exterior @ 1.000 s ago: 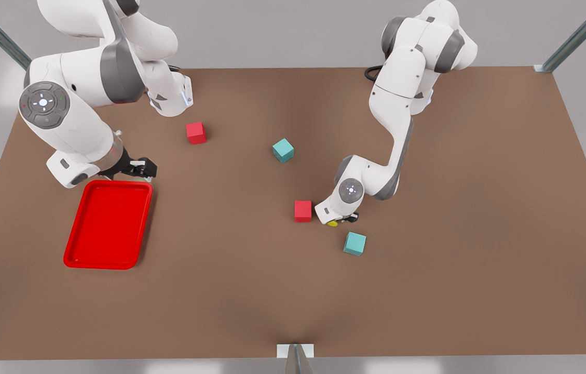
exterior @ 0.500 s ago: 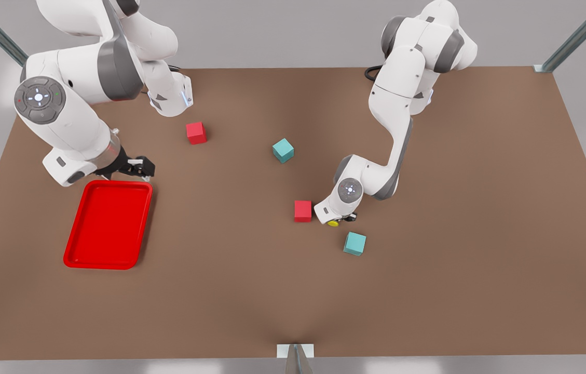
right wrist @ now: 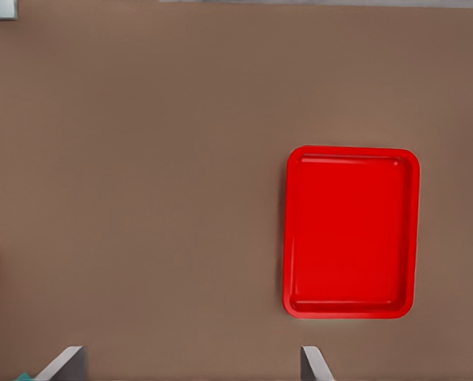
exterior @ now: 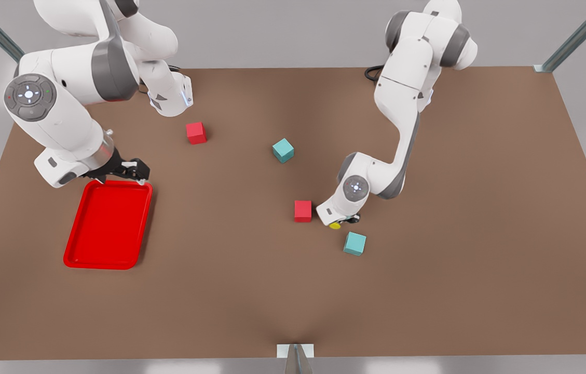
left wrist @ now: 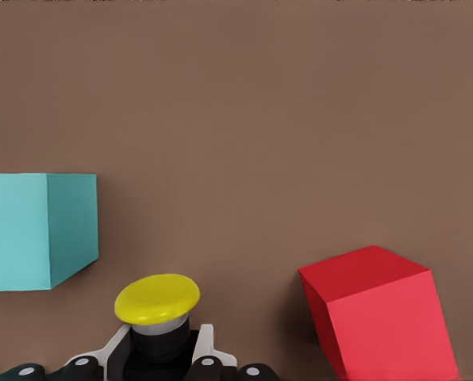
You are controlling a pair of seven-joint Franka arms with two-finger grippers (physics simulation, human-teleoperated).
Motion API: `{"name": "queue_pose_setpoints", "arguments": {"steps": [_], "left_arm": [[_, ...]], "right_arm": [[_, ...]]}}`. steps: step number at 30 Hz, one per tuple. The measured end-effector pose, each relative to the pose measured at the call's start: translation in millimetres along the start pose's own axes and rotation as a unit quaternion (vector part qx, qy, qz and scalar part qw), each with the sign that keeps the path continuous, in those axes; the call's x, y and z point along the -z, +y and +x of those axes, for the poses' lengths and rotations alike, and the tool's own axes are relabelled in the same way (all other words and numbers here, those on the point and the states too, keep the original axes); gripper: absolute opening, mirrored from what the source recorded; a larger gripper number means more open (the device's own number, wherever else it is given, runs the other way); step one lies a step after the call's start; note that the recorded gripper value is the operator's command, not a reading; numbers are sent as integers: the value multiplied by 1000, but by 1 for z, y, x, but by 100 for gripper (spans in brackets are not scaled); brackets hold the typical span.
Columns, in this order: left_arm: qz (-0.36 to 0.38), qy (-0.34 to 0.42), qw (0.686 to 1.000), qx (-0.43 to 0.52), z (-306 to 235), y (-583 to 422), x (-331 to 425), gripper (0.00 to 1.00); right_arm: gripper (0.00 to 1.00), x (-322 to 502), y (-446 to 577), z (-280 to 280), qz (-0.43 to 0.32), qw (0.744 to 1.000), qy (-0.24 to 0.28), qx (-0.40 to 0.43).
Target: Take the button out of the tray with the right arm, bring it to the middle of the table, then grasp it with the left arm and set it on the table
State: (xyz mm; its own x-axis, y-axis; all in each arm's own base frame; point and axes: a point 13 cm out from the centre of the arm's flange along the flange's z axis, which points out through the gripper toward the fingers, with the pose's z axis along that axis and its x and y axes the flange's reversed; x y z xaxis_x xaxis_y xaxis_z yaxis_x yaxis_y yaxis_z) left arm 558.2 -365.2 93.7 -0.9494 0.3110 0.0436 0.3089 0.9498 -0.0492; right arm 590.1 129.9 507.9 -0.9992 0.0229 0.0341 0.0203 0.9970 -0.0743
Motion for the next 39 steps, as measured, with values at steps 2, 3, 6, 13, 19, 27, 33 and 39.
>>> {"name": "queue_pose_setpoints", "arguments": {"steps": [2, 3, 6, 13, 19, 27, 33, 39], "left_arm": [[3, -3, 1000, 6, -1, -1, 16, 48], [5, -5, 1000, 13, -2, -3, 26, 48], [2, -5, 999, 51, -1, -3, 44, 48], [-144, -5, 974, 172, 6, 51, 73, 48], [-332, -38, 884, 325, 34, 133, 96, 49], [-511, -167, 703, 466, 63, 210, 90, 49], [-571, -256, 593, 506, 91, 246, 54, 49], [-584, -324, 523, 530, 112, 273, 20, 49]], "right_arm": [[100, 0, 4, 1, 0, 1000, 0, 3], [100, 0, 5, 1, 0, 1000, 0, 5], [100, 1, 9, 2, 0, 1000, -2, 9], [100, -1, 2, 2, 1, 1000, 2, -8], [100, -11, -9, -12, 0, 1000, -2, -28], [100, -26, -10, -19, -8, 999, 8, -42], [100, -24, -9, -18, -12, 999, 10, -47], [100, -30, -4, -17, -12, 999, 16, -46]]}}
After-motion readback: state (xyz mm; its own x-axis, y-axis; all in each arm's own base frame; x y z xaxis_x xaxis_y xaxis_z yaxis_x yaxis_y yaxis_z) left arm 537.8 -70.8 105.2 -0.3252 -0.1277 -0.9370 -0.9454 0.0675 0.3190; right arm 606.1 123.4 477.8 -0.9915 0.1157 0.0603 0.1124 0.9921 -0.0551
